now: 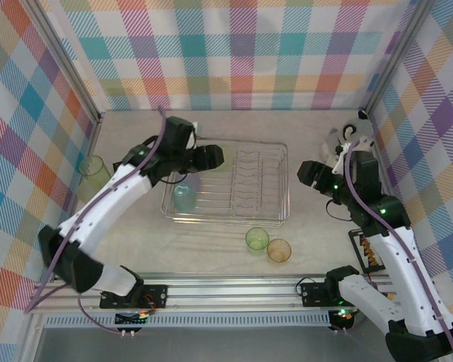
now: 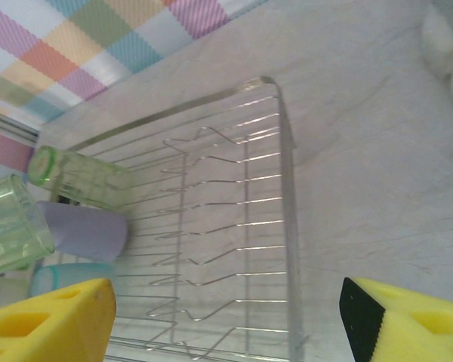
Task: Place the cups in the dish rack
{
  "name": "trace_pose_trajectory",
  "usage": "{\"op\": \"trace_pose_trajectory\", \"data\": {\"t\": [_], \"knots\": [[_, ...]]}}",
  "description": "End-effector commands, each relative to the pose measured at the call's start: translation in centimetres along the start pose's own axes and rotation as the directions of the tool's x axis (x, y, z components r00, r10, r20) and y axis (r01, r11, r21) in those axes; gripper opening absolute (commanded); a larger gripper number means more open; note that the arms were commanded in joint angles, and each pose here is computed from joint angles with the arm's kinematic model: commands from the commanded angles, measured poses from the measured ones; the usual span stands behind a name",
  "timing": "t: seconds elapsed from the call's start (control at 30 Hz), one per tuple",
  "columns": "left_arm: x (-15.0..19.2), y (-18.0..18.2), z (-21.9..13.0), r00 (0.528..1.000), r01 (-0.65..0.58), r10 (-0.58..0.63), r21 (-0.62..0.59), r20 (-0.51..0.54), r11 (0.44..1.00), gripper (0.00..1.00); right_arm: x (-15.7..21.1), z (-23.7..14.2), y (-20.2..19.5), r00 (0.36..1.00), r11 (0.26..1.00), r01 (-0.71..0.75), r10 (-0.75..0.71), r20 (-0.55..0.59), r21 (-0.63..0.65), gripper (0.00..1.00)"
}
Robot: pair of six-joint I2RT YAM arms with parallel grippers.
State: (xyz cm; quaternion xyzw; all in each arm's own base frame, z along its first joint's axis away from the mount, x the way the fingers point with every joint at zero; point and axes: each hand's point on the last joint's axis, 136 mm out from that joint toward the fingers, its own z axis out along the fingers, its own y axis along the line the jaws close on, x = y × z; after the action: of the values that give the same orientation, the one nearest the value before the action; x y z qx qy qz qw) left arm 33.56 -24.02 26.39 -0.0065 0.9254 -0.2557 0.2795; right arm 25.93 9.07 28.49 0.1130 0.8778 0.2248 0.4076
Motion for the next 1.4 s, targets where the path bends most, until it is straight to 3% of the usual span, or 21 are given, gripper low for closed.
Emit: {"op": "trace_pose_trajectory", "data": {"t": [0.0,0.43,0.6,0.9,1.37], "knots": [[1.0,1.6,1.5,0.993,-0.053,0.037,-0.150,-0.110,0.987,0.11,0.5,0.2,-1.6,0.998,0.996,0.056,-0.056,-0.007,0.071,0.79],[-2.3,3.2,9.1,0.967,-0.204,0.133,-0.350,-0.216,0.914,0.13,1.8,1.2,-2.6,0.996,0.992,0.078,-0.072,-0.058,0.099,0.80],[-2.2,3.8,11.9,0.955,-0.227,0.137,-0.352,-0.262,0.908,0.13,2.1,1.0,-3.0,0.995,0.989,0.087,-0.080,-0.068,0.117,0.80],[-2.9,6.8,13.8,0.951,-0.225,0.110,-0.404,-0.288,0.887,0.14,2.4,0.2,-3.5,0.995,0.987,0.091,-0.084,-0.061,0.133,0.80],[-1.9,8.2,17.1,0.930,-0.262,0.119,-0.403,-0.347,0.877,0.26,2.8,0.5,-3.6,0.994,0.987,0.086,-0.077,-0.075,0.134,0.80]]}}
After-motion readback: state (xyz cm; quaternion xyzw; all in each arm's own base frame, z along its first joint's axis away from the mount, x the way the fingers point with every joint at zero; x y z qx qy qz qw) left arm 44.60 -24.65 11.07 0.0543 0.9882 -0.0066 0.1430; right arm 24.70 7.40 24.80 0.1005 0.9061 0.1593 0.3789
